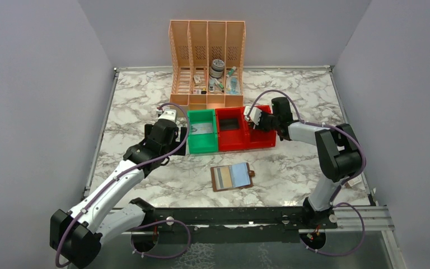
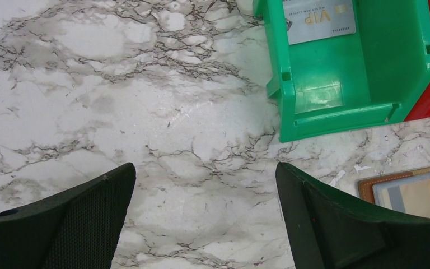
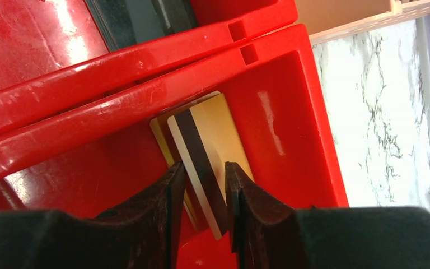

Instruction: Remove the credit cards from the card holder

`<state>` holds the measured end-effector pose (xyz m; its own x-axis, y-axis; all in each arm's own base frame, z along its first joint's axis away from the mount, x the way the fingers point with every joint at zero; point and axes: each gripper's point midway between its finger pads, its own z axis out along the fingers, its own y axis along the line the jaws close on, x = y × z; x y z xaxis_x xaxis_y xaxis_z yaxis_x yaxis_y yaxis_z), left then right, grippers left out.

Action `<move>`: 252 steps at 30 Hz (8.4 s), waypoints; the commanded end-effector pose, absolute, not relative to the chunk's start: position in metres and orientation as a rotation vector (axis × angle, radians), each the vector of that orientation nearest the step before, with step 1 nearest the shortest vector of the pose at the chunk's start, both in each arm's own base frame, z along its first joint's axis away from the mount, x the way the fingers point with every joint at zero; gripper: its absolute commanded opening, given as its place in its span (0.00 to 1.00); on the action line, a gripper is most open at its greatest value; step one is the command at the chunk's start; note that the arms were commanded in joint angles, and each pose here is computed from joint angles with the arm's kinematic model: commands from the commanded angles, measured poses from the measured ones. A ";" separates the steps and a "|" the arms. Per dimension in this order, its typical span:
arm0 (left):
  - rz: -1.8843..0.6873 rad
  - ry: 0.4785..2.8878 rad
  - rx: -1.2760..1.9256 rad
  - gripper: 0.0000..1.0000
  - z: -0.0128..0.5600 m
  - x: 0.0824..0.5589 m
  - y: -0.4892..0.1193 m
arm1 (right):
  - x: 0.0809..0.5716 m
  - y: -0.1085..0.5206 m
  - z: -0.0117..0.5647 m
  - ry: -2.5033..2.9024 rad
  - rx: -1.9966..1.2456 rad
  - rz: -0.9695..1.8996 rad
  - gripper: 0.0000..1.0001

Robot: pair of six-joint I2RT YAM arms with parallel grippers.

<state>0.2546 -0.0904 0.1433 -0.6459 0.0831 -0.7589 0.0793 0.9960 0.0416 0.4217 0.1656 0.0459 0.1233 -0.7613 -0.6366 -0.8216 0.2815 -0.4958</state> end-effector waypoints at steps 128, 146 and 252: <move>-0.122 2.117 0.080 0.99 0.182 0.248 -0.090 | 0.171 0.303 -0.004 2.578 -0.568 0.445 0.19; -0.136 2.143 0.096 0.99 0.176 0.249 -0.094 | 0.171 0.312 0.032 2.521 -0.570 0.552 0.12; -1.239 2.250 -0.082 0.47 0.077 0.126 -0.260 | 0.158 0.315 0.014 2.549 -0.323 0.904 0.53</move>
<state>0.1179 -0.2531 0.0635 -0.8625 -0.2383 -0.4464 0.2238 0.6115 -0.7590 0.1645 0.3281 0.0345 -0.8624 -0.0609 -0.5026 -0.3856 0.7222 0.5742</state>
